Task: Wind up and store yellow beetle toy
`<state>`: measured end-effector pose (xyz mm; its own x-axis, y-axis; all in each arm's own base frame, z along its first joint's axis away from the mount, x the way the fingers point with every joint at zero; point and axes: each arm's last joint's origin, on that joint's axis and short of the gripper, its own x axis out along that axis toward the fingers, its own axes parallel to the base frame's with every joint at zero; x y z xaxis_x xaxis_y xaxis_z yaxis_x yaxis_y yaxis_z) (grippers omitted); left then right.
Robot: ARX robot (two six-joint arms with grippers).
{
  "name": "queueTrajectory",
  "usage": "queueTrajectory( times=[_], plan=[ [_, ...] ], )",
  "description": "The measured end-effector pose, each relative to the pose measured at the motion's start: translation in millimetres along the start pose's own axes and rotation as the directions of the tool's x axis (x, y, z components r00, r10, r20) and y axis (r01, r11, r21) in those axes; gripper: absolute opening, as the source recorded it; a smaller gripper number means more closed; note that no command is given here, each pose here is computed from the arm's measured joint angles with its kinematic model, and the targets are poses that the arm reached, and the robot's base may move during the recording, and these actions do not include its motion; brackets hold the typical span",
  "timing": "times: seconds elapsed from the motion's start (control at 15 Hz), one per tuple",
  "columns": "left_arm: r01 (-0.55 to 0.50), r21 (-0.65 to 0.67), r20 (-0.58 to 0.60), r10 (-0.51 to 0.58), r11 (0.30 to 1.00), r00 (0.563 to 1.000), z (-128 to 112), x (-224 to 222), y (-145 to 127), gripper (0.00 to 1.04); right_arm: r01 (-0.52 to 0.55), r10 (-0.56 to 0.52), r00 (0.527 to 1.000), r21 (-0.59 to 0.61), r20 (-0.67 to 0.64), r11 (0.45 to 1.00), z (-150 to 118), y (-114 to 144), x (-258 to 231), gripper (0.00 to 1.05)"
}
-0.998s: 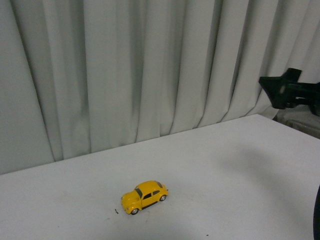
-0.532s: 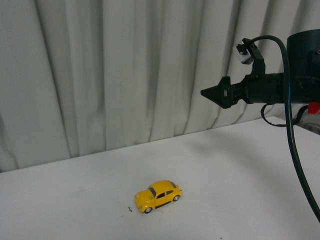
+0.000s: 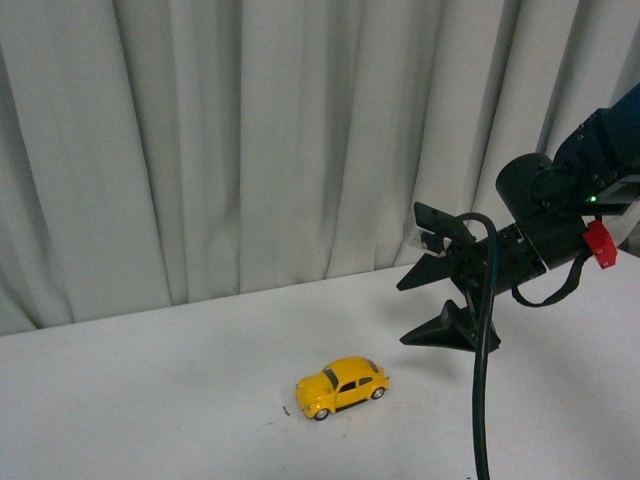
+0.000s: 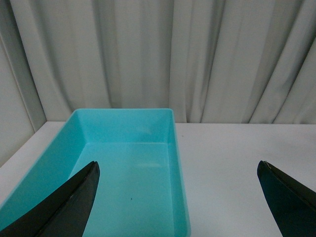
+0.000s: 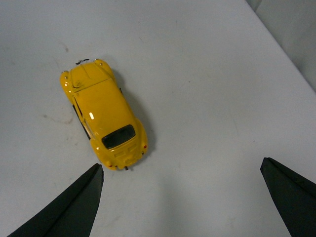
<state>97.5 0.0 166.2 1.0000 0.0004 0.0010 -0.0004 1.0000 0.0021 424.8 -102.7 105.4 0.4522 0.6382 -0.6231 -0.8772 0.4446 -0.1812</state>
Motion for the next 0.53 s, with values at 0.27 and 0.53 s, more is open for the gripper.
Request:
queueTrajectory(
  times=[0.27, 0.53],
  plan=[
    [0.0, 0.0, 0.0, 0.0, 1.0, 1.0, 0.0, 0.0, 0.0, 0.98, -0.162, 0.162, 0.987, -0.16, -0.008, 0.974, 11.6, -13.2, 38.3, 0.98],
    [0.0, 0.0, 0.0, 0.0, 1.0, 1.0, 0.0, 0.0, 0.0, 0.98, -0.247, 0.25, 0.968, -0.217, -0.01, 0.944, 27.9, -4.9, 63.5, 0.98]
  ],
)
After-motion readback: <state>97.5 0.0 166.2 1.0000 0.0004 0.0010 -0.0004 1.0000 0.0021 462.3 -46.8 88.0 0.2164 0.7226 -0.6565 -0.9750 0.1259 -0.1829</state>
